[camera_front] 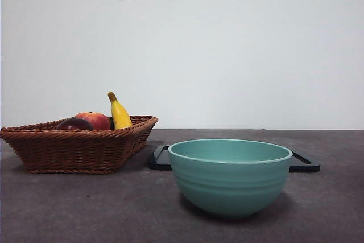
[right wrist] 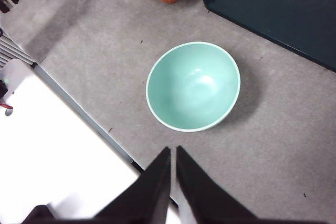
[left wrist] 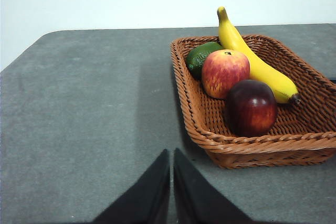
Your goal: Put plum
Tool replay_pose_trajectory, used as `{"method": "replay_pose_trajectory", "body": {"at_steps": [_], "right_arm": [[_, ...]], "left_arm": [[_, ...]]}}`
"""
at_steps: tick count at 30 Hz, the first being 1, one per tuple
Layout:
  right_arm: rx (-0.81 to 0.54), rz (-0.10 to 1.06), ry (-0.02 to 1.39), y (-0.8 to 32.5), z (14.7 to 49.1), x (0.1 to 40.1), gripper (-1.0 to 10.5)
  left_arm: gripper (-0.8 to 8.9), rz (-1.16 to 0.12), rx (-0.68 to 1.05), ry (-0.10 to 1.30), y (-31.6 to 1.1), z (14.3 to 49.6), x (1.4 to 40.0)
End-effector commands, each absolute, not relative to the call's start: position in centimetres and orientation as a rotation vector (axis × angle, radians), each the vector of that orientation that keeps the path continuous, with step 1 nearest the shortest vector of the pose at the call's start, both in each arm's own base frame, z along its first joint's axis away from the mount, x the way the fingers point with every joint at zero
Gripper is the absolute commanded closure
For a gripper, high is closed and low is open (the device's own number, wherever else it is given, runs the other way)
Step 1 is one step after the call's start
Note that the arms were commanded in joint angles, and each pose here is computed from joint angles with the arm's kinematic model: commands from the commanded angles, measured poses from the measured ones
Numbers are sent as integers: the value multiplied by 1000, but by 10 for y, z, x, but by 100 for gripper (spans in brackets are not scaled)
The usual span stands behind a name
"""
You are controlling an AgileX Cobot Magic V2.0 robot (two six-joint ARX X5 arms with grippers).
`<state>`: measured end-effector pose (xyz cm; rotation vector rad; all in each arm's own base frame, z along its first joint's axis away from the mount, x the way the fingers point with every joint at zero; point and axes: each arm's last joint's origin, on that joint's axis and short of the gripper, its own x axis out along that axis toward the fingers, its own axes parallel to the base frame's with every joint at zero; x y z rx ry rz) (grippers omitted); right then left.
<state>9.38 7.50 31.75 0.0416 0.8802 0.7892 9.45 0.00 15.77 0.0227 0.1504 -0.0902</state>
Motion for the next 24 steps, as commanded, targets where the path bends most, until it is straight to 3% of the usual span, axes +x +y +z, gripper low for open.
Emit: {"method": "replay_pose_trajectory", "body": {"at_steps": [1,13,16,24], "right_arm": [[33,803,858,76,322,94,941],[-9,786,791,69,325,95,941],[-2,727,679,58,331,97,941],[-35,441,305,22,340,91,941]], "left_arm": [[803,-86,18,177,0,150,95],[803,-86,18,177,0,150,95],[803,-86,18,178,0,150,95],[803,-86,18,177,0,150,95]]}}
